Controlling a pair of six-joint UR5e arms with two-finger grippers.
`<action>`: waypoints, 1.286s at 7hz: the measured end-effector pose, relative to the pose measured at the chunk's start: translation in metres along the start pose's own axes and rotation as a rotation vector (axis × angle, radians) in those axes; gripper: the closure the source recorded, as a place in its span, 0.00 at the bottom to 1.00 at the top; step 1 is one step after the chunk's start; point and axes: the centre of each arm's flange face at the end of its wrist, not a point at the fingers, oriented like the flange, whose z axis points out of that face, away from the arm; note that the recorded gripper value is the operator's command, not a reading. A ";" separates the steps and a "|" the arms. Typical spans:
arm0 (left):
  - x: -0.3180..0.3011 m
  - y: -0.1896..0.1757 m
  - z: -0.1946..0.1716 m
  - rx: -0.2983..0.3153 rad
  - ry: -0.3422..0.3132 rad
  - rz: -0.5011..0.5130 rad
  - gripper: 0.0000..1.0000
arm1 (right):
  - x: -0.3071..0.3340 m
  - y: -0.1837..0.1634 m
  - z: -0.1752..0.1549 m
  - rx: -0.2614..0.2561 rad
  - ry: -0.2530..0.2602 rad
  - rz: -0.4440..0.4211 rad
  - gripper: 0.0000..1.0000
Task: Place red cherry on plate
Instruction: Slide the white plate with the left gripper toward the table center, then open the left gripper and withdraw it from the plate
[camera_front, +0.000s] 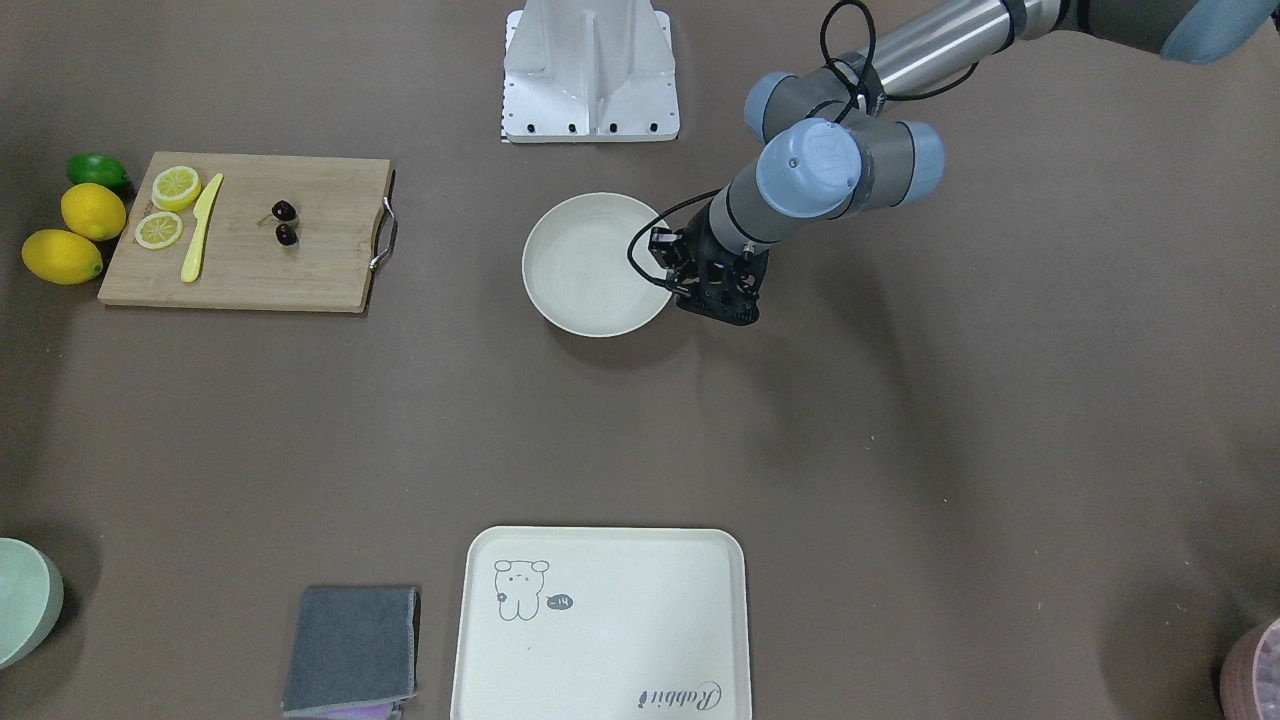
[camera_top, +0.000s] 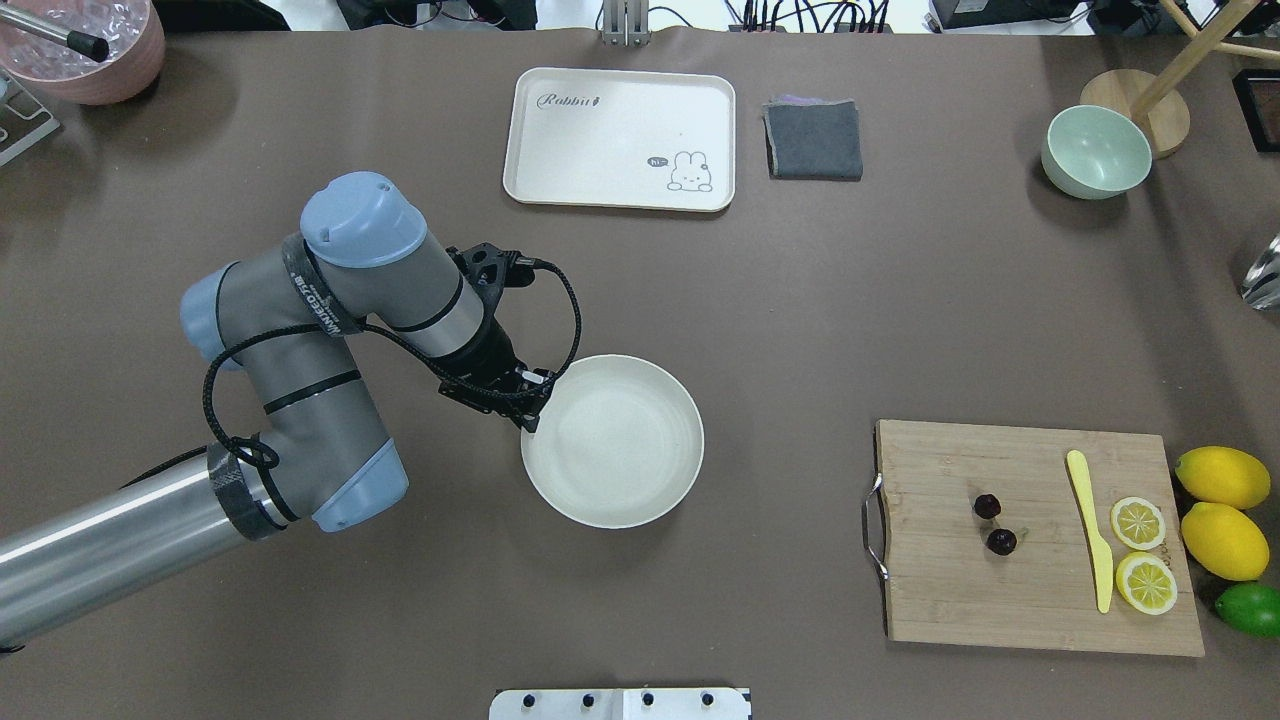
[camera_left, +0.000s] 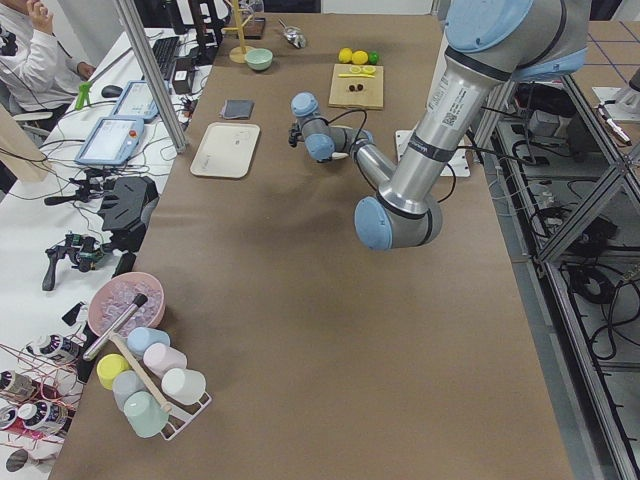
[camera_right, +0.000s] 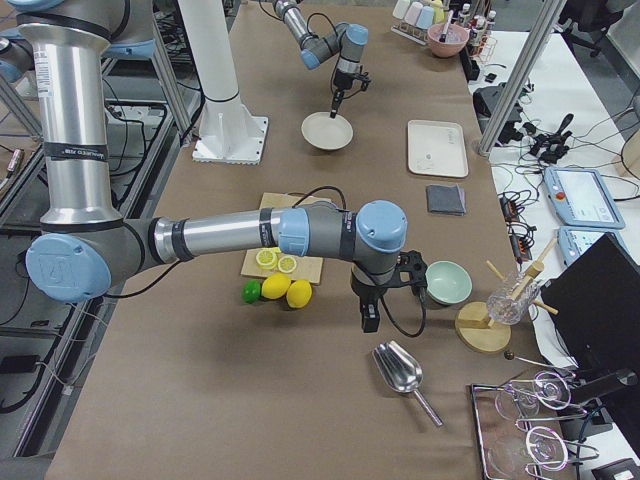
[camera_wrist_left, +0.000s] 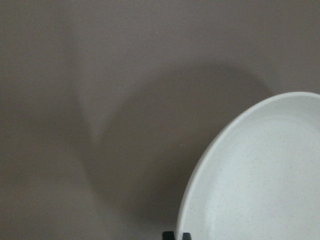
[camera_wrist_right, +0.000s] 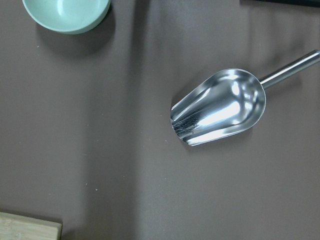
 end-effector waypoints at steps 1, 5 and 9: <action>-0.009 -0.006 0.010 0.010 -0.009 0.006 1.00 | 0.001 0.002 0.000 0.001 0.000 0.003 0.00; -0.014 -0.014 0.017 0.029 -0.020 -0.003 0.02 | 0.003 0.007 -0.002 0.007 -0.004 0.007 0.00; -0.056 -0.035 -0.114 0.023 0.070 -0.095 0.04 | -0.052 -0.034 -0.028 -0.037 -0.005 0.009 0.00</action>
